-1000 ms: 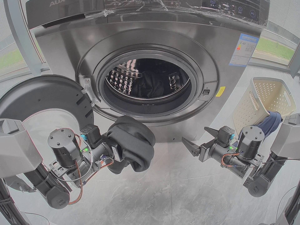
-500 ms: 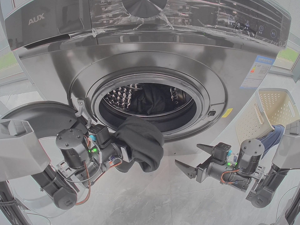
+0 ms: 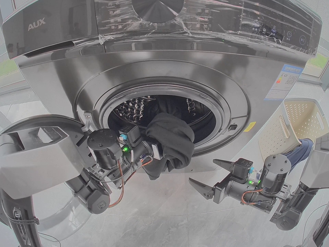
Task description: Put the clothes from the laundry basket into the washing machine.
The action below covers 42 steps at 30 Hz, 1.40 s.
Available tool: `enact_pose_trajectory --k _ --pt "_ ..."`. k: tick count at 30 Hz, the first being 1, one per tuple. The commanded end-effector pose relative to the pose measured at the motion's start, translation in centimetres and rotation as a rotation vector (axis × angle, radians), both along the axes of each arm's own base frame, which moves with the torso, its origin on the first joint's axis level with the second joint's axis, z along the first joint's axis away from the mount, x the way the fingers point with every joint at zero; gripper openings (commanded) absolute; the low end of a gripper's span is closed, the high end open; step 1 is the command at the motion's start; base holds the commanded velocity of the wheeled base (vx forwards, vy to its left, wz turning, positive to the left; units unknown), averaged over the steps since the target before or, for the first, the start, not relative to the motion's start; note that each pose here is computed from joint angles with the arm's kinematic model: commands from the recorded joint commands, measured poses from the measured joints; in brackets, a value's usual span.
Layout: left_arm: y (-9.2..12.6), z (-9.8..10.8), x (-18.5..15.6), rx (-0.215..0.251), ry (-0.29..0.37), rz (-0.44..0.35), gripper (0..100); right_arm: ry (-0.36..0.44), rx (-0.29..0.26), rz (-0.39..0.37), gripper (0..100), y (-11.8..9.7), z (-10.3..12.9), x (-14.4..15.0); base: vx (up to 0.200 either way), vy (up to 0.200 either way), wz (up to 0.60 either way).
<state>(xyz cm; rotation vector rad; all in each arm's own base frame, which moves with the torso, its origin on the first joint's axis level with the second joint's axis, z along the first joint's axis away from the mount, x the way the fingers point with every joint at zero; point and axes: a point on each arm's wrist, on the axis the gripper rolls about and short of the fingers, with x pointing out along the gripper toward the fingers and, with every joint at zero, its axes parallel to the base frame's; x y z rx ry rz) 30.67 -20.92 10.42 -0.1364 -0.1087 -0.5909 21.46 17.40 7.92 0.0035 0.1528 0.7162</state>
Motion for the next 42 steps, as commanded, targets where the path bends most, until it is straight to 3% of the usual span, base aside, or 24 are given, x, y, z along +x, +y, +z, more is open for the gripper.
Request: enact_pose_trajectory --k 1,5,12,23,32,37,42 --pt "1.3 -3.0 -1.2 0.077 0.112 0.072 0 -0.003 0.003 0.000 100 0.0 0.1 0.0 0.000 0.000 0.00" --pt "1.4 -3.1 -3.2 0.096 0.150 0.039 0 -0.005 0.005 0.000 100 0.1 0.1 0.2 0.000 0.000 0.00" --pt "1.1 -2.0 -3.3 0.083 0.122 0.016 0 -0.005 0.007 -0.002 100 0.1 0.1 0.1 0.000 0.000 0.00" --pt "0.9 -2.1 -3.0 0.077 0.106 0.003 0 -0.006 0.007 0.000 100 0.2 0.1 0.1 0.091 0.000 0.00" --pt "-0.8 -2.6 -1.1 0.066 0.069 -0.016 0 0.000 0.002 0.001 100 0.1 0.0 0.0 0.000 0.000 0.00" --pt "-2.0 -3.3 0.7 0.060 0.052 -0.074 0 0.001 0.000 0.001 100 0.1 0.0 -0.1 0.000 0.000 0.00" --pt "-3.2 -4.5 4.0 0.024 0.006 -0.042 0 0.003 -0.002 0.004 100 0.1 -0.1 -0.1 0.000 0.000 0.00"
